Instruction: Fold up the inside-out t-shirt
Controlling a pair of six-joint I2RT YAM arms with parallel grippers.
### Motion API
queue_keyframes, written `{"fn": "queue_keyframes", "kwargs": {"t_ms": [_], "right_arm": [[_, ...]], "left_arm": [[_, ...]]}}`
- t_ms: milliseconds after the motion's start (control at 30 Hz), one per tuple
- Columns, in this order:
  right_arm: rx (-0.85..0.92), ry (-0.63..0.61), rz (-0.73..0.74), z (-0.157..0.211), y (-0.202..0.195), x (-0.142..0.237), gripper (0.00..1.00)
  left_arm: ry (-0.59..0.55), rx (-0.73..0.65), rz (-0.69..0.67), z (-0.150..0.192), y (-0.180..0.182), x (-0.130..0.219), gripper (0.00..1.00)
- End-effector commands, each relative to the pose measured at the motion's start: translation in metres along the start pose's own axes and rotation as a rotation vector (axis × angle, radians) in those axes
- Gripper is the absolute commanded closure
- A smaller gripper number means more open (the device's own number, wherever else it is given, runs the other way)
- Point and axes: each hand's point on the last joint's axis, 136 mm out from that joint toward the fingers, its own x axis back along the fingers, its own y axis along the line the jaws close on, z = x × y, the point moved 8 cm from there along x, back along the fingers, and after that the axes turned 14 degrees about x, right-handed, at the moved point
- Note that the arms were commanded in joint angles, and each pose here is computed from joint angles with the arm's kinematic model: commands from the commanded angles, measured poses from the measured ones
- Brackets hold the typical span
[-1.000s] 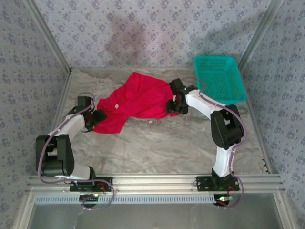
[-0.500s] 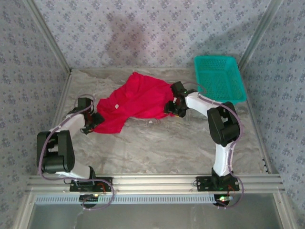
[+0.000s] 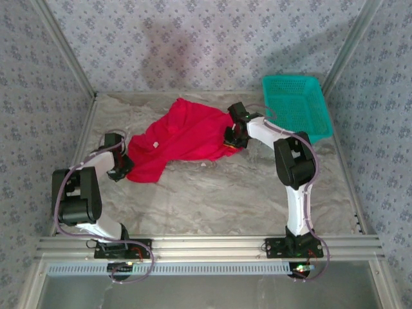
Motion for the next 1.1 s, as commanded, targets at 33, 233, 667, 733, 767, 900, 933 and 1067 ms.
{"fn": "queue_keyframes", "kwargs": {"t_ms": [33,233,667,733,767,900,933,1067], "right_arm": [[0.011,0.017,0.060,-0.005,-0.002,0.020,1.00],[0.103,-0.056,0.043,-0.011,0.016,0.092,1.00],[0.195,-0.476,-0.215,-0.012,0.060,0.301,1.00],[0.207,-0.545,-0.248,-0.009,0.062,0.324,1.00],[0.209,-0.585,-0.266,-0.006,0.062,0.338,1.00],[0.226,-0.725,-0.333,0.006,0.064,0.383,1.00],[0.236,-0.755,-0.365,0.010,0.066,0.394,1.00],[0.282,-0.833,-0.510,0.028,0.078,0.433,1.00]], "left_arm": [[0.021,0.003,0.064,-0.003,-0.013,0.012,1.00],[-0.076,0.019,0.191,-0.025,-0.032,0.087,1.00],[-0.469,0.059,0.618,-0.066,-0.046,0.322,1.00],[-0.514,0.055,0.646,-0.068,-0.043,0.346,1.00],[-0.534,0.055,0.656,-0.069,-0.041,0.357,1.00],[-0.601,0.046,0.724,-0.067,-0.034,0.398,1.00],[-0.618,0.039,0.751,-0.065,-0.032,0.410,1.00],[-0.692,0.011,0.861,-0.052,-0.021,0.456,1.00]]}}
